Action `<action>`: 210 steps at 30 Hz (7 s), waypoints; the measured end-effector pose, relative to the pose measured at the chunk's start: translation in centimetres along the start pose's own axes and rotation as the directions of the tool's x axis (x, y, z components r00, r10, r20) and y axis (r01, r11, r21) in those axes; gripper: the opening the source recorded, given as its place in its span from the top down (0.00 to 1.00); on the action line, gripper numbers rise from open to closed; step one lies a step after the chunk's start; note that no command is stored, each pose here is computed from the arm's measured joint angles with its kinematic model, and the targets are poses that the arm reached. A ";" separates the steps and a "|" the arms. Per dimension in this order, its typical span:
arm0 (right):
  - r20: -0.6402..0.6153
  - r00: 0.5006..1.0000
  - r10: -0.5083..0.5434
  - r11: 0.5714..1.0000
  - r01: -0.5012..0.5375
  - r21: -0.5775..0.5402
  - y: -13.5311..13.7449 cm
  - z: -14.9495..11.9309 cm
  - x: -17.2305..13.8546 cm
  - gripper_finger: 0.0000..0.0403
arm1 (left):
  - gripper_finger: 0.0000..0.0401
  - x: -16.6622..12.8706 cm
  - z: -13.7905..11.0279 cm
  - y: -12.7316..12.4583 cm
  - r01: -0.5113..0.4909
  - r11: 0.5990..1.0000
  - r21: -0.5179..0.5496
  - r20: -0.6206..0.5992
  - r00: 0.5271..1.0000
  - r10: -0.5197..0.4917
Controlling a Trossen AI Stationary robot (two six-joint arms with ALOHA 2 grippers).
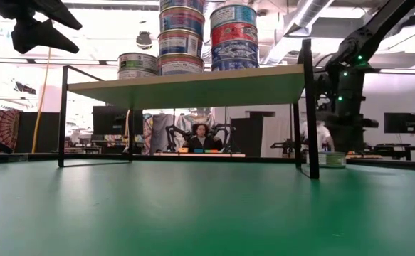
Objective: Stack canned seafood by type on shelf
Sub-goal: Move the green tuna can to the middle right of the table, then adjust the shelf on the table, then stack the green tuna can on top of the colored tuna cans
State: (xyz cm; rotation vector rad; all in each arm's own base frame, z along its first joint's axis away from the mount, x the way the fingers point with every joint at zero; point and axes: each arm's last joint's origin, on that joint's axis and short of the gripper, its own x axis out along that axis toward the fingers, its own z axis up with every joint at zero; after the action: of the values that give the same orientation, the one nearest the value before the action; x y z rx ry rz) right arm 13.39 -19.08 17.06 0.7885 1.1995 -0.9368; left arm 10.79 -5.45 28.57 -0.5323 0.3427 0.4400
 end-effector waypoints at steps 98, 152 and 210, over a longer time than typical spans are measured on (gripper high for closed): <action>0.302 0.906 0.297 0.951 -0.308 -0.009 11.5 -5.3 -2.2 0.70 | 0.42 1.0 -1.6 -5.2 0.134 0.947 0.290 -0.075 0.990 -0.117; 0.390 0.801 0.453 0.887 -0.362 -0.287 11.4 -5.7 -10.8 0.76 | 0.42 0.0 -0.3 -3.8 0.080 0.965 0.250 0.021 0.996 -0.088; 0.031 0.980 0.195 0.981 -0.194 -0.029 7.9 -8.1 -5.8 0.76 | 0.42 1.0 -1.1 -5.8 0.129 0.947 0.294 0.005 0.991 -0.137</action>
State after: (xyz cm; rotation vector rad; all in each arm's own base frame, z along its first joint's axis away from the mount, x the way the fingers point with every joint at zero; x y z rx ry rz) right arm 16.70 -7.59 21.29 0.8500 1.0822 -0.7692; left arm 14.26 -10.26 29.61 -0.2574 0.3383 0.2580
